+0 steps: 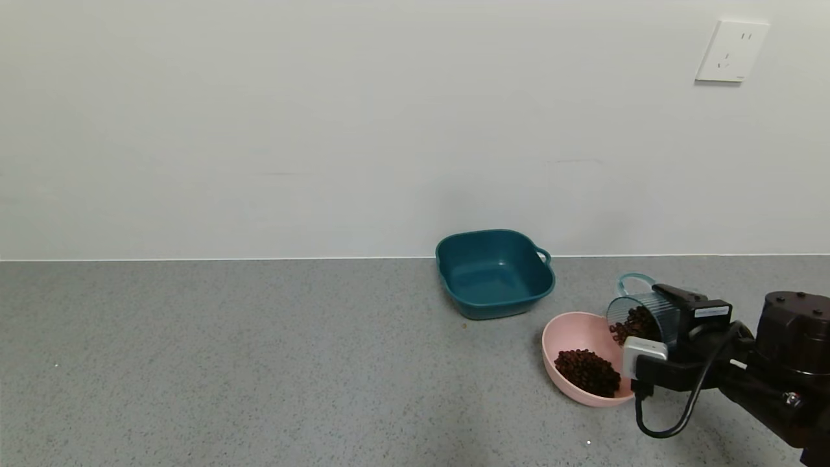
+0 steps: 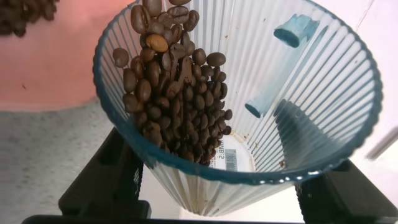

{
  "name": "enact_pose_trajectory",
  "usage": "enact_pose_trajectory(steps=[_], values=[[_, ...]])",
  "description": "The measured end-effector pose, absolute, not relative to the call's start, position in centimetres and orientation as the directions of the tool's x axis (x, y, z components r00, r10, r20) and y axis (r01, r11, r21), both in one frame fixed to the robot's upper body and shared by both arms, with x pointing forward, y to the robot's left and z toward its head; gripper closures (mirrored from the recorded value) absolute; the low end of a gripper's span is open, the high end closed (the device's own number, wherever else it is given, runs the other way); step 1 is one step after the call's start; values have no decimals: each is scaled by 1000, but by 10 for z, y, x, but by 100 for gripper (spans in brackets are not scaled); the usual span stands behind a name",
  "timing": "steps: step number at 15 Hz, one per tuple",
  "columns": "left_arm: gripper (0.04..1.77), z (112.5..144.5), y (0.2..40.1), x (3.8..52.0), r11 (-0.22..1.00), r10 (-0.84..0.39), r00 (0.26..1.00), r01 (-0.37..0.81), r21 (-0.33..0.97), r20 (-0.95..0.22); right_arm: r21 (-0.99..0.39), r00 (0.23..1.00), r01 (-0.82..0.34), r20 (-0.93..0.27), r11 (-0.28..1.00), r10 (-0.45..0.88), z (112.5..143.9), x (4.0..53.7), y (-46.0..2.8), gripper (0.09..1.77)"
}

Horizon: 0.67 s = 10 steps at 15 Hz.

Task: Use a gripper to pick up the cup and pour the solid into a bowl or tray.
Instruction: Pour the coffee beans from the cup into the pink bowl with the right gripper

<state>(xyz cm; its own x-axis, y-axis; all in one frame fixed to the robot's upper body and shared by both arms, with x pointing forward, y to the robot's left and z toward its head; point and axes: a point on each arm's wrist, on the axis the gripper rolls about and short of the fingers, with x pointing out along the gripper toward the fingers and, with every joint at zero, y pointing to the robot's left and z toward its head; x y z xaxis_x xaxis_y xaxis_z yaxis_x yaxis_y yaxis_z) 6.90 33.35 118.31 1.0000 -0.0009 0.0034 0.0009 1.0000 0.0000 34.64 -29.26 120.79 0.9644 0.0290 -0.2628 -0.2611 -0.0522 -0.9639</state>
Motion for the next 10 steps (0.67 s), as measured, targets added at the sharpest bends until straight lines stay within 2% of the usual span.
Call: enact_pose_trajectory(steps=[10], values=[[6,1183,334,69,1000,-1,1000,1,0,3,-912,967,-246,-253,329,20,1210,347,-295,50]])
